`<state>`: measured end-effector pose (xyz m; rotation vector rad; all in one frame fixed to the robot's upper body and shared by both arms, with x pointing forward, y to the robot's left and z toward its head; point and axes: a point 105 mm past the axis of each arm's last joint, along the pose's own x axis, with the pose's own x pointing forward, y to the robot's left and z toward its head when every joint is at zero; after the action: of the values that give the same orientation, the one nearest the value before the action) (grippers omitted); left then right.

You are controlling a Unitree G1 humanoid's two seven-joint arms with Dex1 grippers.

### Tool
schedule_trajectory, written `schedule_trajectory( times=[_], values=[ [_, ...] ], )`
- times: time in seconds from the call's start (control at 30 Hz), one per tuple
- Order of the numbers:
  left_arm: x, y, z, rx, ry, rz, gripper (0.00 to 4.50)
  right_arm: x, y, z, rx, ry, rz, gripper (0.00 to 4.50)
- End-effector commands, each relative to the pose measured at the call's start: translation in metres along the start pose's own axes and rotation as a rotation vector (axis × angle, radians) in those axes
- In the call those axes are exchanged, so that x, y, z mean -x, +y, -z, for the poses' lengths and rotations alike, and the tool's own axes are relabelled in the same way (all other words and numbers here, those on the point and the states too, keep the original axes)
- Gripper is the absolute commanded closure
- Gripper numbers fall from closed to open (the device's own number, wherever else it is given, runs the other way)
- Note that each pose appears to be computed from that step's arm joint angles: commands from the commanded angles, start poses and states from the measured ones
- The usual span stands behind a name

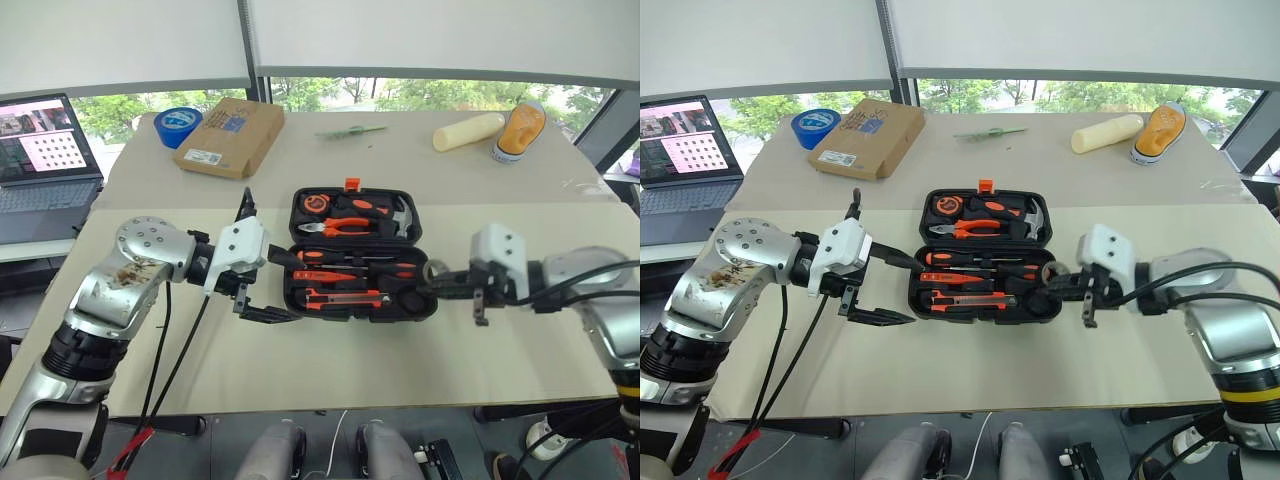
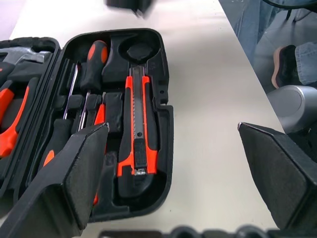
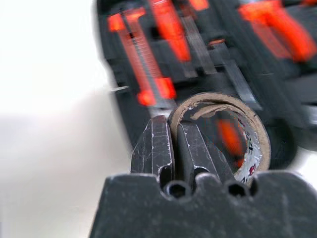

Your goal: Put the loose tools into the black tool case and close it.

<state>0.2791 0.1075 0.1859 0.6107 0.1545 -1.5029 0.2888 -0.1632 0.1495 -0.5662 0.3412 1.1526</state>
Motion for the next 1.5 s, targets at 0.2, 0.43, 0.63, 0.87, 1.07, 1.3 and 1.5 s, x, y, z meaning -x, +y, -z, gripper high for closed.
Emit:
schedule_trajectory(
  times=[0.2,0.43,0.63,0.87,1.07,1.3,1.5],
  values=[
    [0.002,0.002,-0.006,-0.044,0.007,-0.009,0.0,-0.005,-0.003,0.028,-0.018,0.085,0.032,2.78],
    [0.004,0.003,-0.005,-0.048,0.016,-0.014,0.0,-0.001,0.005,0.028,0.005,0.09,-0.004,0.34],
    [0.007,0.02,0.01,0.004,0.047,-0.124,0.0,0.02,-0.015,0.005,-0.05,-0.012,0.094,0.03],
    [0.026,0.059,0.074,0.091,0.193,-0.394,2.01,0.053,-0.063,0.03,-0.165,-0.003,0.335,1.89],
    [0.012,0.068,0.091,0.079,0.207,-0.417,4.31,0.047,-0.08,0.055,-0.12,0.043,0.383,3.94],
    [-0.016,0.063,0.084,0.084,0.16,-0.33,4.5,0.014,-0.075,0.057,-0.036,0.069,0.281,4.48],
    [-0.028,0.044,0.076,0.096,0.117,-0.227,4.5,-0.014,-0.062,0.034,0.057,0.014,0.186,4.48]
  ],
)
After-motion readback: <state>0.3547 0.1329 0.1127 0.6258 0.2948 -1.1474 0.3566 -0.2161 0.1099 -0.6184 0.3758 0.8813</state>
